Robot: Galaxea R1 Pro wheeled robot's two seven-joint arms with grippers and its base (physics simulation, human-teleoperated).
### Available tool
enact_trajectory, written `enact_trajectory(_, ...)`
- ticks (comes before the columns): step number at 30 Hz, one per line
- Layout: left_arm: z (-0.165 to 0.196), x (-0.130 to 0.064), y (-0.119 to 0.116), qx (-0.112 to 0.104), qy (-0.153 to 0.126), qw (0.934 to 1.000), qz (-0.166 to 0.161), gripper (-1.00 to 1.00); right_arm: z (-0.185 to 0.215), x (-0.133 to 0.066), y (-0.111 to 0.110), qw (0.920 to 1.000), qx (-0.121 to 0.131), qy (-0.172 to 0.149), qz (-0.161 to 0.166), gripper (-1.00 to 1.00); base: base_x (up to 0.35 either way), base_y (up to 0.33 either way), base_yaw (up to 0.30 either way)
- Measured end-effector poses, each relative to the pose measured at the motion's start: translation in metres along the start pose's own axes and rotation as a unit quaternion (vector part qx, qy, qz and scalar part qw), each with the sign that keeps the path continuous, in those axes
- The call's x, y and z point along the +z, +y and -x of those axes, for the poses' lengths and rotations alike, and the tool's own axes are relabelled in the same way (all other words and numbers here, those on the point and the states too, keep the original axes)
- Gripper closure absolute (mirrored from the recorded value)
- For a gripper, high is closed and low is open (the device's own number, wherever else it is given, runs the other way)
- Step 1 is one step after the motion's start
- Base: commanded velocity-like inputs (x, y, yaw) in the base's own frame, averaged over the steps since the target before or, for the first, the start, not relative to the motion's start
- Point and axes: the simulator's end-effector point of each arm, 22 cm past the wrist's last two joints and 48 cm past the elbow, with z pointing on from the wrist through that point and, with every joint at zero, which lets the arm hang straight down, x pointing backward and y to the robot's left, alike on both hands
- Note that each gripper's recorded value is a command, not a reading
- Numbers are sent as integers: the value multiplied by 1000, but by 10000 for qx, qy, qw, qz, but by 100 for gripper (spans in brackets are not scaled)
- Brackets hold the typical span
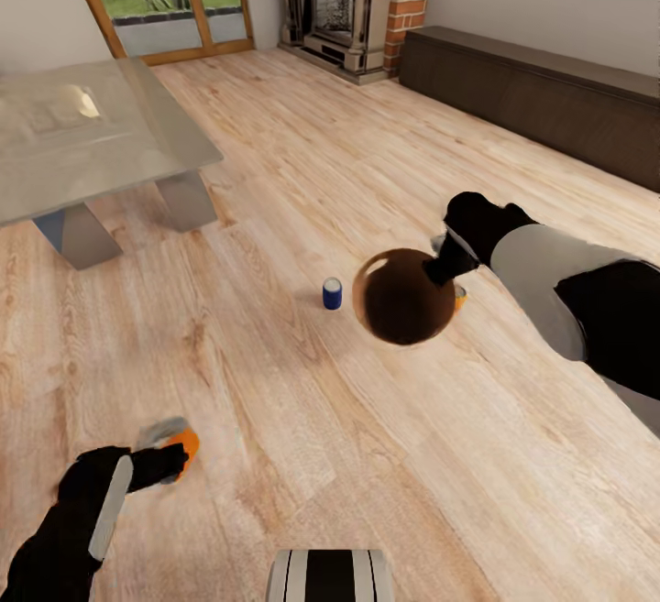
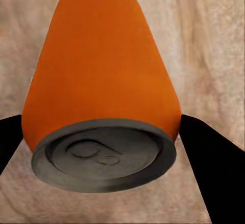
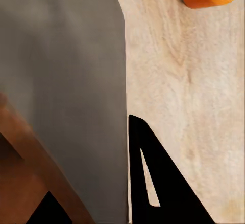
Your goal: Put the three can of soda from the living room inside the tash can in the kitchen.
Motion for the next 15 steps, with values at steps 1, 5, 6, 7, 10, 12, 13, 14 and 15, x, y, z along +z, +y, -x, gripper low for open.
enact_trajectory(1, -23, 11, -94, 979, 430, 9934, -426, 100, -19, 9, -1, 9986, 312, 159, 388, 100, -12, 0, 0)
enact_trajectory(5, -23, 6, -141, 1501, 446, 9860, -570, 100, -39, 6, -32, 9990, 275, 331, 73, 100, -6, 0, 0)
enact_trajectory(6, -21, 5, -143, 1538, 420, 9857, -546, 100, -42, 5, -36, 9990, 262, 351, 21, 100, -3, 0, 0)
enact_trajectory(7, -19, 3, -146, 1570, 394, 9853, -545, 100, -44, 4, -36, 9989, 301, 349, 69, 100, -2, 0, 0)
enact_trajectory(10, -11, -3, -151, 1614, 299, 9849, -554, 100, -44, 0, -19, 9970, 543, 274, 476, 100, 0, 0, 0)
enact_trajectory(12, -7, -8, -153, 1625, 234, 9848, -560, 100, -43, -4, -13, 9960, 620, 214, 613, 100, 0, 0, 0)
enact_trajectory(13, -4, -10, -154, 1632, 195, 9848, -564, 100, -46, -5, -13, 9960, 617, 228, 600, 100, 0, 0, 0)
enact_trajectory(14, -2, -12, -154, 1635, 168, 9848, -567, 100, -48, -6, -17, 9967, 579, 247, 516, 100, 0, 0, 0)
enact_trajectory(15, 0, -15, -155, 1639, 139, 9847, -570, 100, -52, -6, -22, 9974, 524, 284, 412, 100, 0, 0, 0)
